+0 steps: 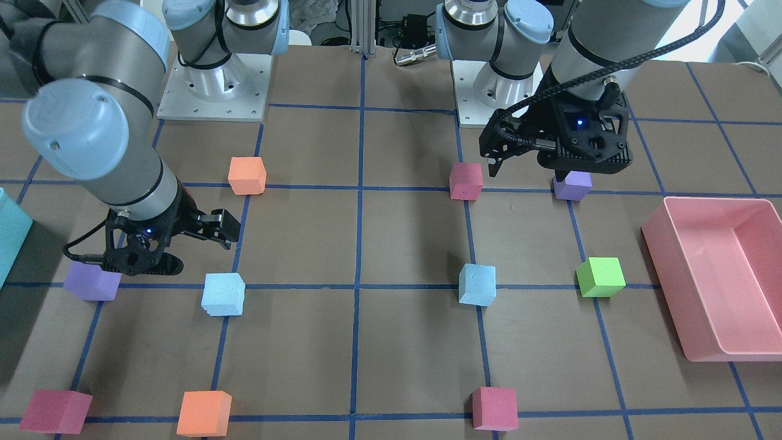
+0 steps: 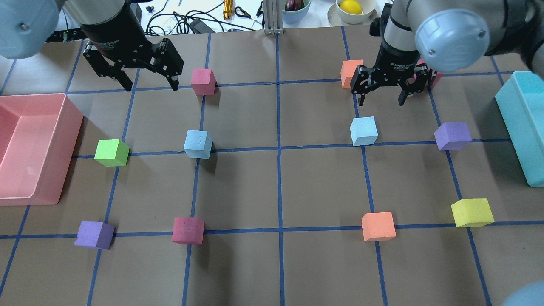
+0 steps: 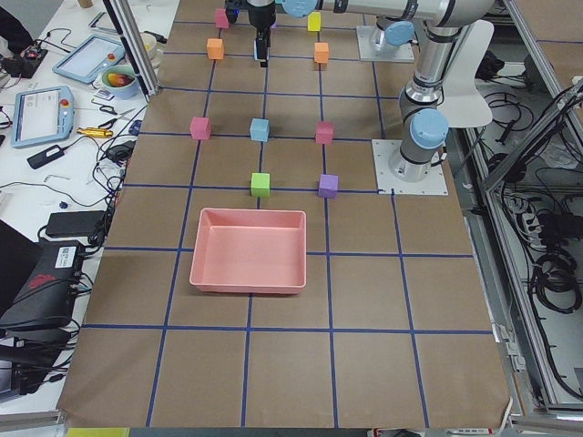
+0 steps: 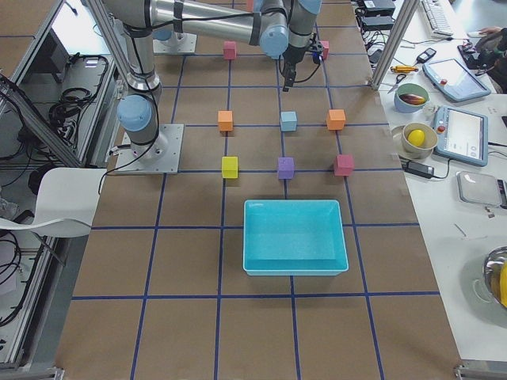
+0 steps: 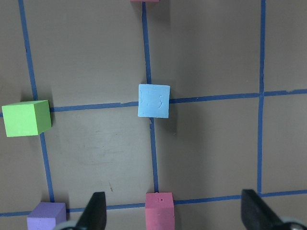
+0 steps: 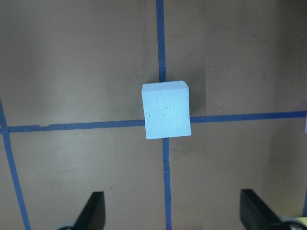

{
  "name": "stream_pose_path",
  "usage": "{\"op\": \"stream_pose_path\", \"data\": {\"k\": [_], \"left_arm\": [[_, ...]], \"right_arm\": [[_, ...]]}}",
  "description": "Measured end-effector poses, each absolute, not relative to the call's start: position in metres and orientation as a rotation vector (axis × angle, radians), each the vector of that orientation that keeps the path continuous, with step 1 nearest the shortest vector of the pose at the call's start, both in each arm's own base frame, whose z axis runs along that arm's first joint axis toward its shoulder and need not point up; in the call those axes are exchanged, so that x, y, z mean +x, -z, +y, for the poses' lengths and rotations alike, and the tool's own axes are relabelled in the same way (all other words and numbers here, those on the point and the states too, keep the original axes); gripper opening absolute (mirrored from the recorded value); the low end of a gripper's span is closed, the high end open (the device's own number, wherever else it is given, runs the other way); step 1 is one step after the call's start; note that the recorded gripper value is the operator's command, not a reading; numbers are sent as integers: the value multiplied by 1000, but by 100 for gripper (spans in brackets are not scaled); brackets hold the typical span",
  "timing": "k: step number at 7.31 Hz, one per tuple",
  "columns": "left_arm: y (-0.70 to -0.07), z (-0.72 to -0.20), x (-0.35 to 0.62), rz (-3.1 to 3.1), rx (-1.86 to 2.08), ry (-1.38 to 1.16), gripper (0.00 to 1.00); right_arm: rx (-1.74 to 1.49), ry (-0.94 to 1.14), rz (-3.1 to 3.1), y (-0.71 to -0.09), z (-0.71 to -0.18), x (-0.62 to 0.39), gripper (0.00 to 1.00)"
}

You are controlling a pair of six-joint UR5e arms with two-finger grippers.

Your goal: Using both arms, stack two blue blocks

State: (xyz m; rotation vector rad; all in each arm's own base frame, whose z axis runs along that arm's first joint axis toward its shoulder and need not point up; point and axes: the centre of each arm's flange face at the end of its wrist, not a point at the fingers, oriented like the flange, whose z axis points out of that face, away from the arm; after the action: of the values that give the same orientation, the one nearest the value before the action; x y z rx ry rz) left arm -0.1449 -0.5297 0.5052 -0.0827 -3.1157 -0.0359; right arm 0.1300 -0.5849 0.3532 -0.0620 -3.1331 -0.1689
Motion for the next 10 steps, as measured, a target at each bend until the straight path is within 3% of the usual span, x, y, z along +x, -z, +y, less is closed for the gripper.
{"op": "stream_pose_path", "data": {"k": [8,9,10], "left_arm": [[-505,-530,-145,-3115,-83,36,100],[-505,-530,-145,-3115,-83,37,100],[-505,-530,-145,-3114,-84,37,100]], "right_arm": [[187,253,-3134,-206,-622,131,99],[208,249,-3132,-197,-618,130,39],[216,224,-3132,-188,-613,130,9]]}}
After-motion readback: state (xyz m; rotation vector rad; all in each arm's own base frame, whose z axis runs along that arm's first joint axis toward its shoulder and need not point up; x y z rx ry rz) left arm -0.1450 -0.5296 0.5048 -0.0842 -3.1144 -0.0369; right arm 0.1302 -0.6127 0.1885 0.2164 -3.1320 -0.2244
